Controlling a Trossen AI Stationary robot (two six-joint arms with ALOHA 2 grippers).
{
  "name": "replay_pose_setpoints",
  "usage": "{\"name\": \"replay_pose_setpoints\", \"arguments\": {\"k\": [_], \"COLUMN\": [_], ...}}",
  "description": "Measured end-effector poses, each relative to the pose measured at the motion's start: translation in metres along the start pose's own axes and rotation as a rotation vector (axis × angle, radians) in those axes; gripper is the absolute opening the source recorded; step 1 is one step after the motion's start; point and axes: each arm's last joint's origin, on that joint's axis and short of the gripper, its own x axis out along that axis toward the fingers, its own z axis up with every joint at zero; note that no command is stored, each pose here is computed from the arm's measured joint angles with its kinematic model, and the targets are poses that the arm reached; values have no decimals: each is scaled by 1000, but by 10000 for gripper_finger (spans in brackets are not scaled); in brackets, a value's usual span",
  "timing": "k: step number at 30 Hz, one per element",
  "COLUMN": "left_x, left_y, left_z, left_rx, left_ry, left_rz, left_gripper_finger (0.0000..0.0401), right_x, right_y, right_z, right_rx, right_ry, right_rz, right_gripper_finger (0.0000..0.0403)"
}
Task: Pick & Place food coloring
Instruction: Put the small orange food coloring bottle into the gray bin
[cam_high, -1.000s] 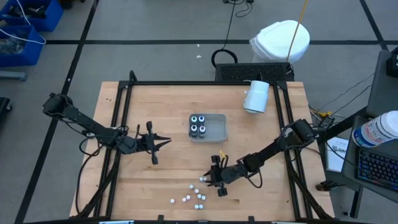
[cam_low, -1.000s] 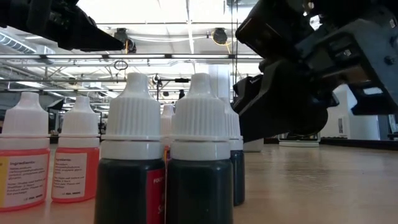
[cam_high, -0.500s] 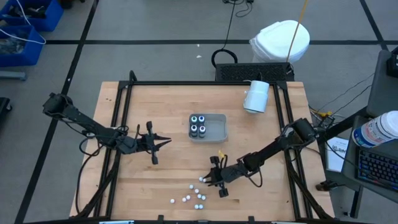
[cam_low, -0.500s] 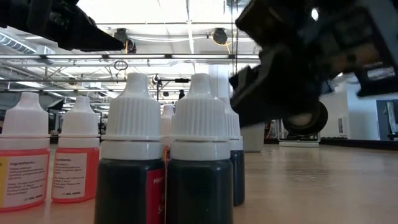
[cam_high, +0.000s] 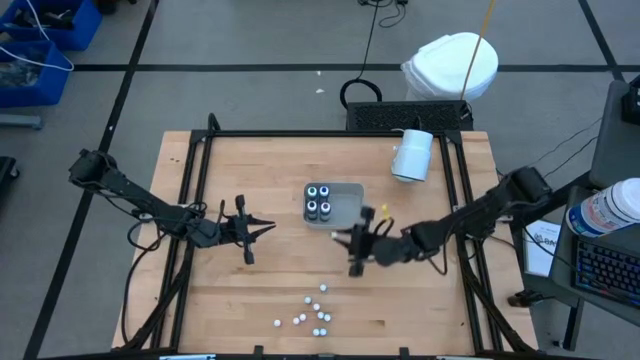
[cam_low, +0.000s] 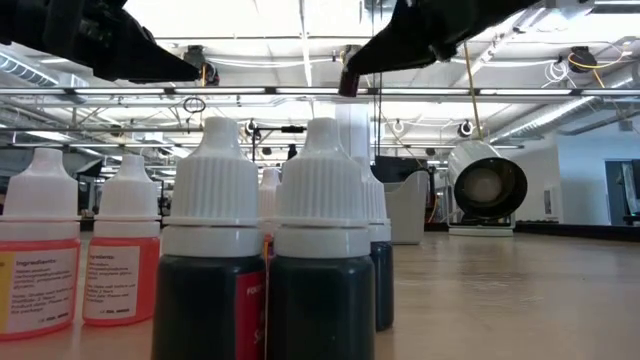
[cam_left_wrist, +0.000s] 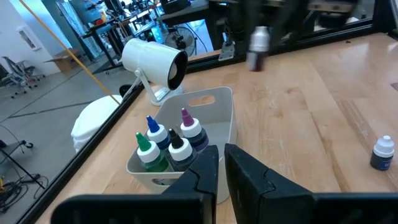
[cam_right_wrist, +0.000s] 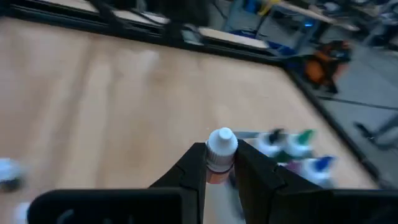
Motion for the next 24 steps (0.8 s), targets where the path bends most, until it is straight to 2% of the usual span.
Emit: {"name": "replay_pose_setpoints", "arguments": {"k": [5,9,15,20,24], "left_x": [0,0,0,0,1], "left_y": [0,0,0,0,1], "left_z": [0,0,0,0,0], "left_rx": [0,0,1,2,16], "left_ry": [0,0,2,2,2], "left_rz": [1,0,0,1,5], "left_gripper_finger": [37,37,37,37,37], "right_x": [16,31,34,32,32], "right_y": [-34,-52,-65,-72,-73], "right_z": [-4,-15,-50,-71,-76], "right_rx": [31,111,185,294,321], "right_ry": [66,89,65,22,15], "right_rz": [-99,-120,-147,-166,-98], "right_gripper_finger": [54,54,54,54,54]}}
